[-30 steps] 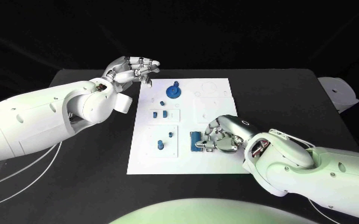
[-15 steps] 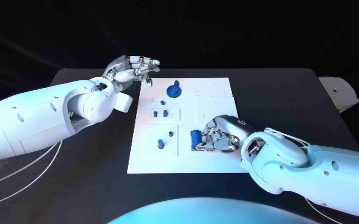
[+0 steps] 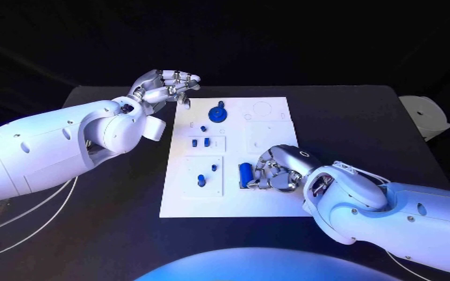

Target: Assemble the parts on the task board

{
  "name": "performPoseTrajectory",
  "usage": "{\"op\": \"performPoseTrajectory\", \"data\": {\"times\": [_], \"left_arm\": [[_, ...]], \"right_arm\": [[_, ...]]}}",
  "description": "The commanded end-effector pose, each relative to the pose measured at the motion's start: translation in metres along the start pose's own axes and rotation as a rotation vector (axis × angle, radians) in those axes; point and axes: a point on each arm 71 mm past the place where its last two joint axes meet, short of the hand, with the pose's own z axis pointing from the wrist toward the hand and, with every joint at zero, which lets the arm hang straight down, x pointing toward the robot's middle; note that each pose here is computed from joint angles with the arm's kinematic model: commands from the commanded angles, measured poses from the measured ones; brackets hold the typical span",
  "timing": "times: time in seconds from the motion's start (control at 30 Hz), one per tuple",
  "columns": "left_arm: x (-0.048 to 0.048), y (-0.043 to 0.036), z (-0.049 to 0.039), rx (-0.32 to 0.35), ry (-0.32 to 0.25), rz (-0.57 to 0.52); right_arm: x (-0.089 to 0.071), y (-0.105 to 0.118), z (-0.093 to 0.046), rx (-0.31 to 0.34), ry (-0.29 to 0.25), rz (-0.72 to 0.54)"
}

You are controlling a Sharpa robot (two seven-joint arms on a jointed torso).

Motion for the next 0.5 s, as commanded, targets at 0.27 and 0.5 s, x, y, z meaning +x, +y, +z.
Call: {"op": "performPoseTrajectory", "data": {"times": [0.27,0.5], "left_arm": [[0.0010,-0.0008,-0.0003,0.006,0.013,-0.011],[0.0003,-0.0007,-0.0006,0.005,0.012,-0.010]], "right_arm": [[0.0009,0.0000,-0.0001,-0.013,0.028,0.000],[0.0016,0.0013,-0.0002,-0.028,0.037,0.011]]}}
